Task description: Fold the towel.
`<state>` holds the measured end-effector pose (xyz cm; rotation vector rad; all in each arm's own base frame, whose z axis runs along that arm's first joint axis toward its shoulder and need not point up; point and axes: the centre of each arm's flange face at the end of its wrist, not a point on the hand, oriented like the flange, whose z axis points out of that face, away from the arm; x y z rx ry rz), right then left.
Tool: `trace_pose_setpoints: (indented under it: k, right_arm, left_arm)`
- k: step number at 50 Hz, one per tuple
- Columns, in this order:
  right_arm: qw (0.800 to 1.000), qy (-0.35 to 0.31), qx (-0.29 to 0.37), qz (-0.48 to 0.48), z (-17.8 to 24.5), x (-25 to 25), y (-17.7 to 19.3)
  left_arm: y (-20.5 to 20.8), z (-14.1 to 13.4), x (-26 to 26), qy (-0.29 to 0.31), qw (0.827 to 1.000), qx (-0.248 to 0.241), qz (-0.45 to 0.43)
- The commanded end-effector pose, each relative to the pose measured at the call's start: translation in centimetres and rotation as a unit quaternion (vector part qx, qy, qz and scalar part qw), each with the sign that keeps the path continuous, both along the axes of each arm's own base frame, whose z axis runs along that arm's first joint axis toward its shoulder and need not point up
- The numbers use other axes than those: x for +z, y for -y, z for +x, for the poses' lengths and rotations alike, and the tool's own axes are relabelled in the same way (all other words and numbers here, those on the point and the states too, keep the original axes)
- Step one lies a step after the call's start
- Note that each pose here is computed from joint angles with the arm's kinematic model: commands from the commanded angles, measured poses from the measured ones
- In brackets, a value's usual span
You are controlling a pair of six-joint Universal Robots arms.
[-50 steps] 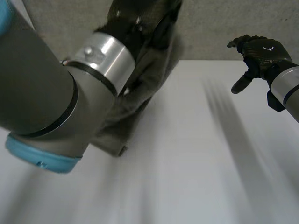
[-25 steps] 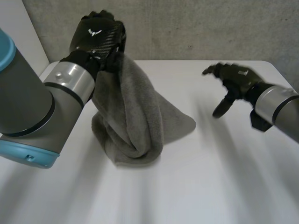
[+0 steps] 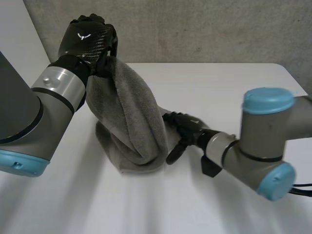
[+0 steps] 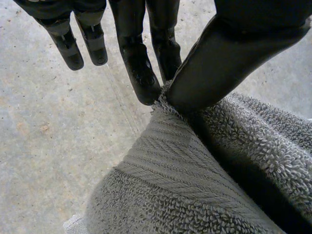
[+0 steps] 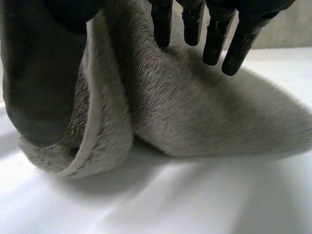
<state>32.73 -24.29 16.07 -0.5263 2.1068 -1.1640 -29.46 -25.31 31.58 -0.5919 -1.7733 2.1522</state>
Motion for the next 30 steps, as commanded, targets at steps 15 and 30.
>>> trace_pose_setpoints:
  k: [15,30]
  right_arm:
    - [0.986,0.096,0.039,-0.131,2.2,8.0,3.2]
    - [0.954,0.173,0.018,-0.245,-3.0,19.4,4.1]
  left_arm:
    - [-1.8,1.1,4.6,-0.064,0.997,-0.006,-0.038]
    - [-4.3,4.3,9.8,-0.144,0.985,-0.001,-0.098]
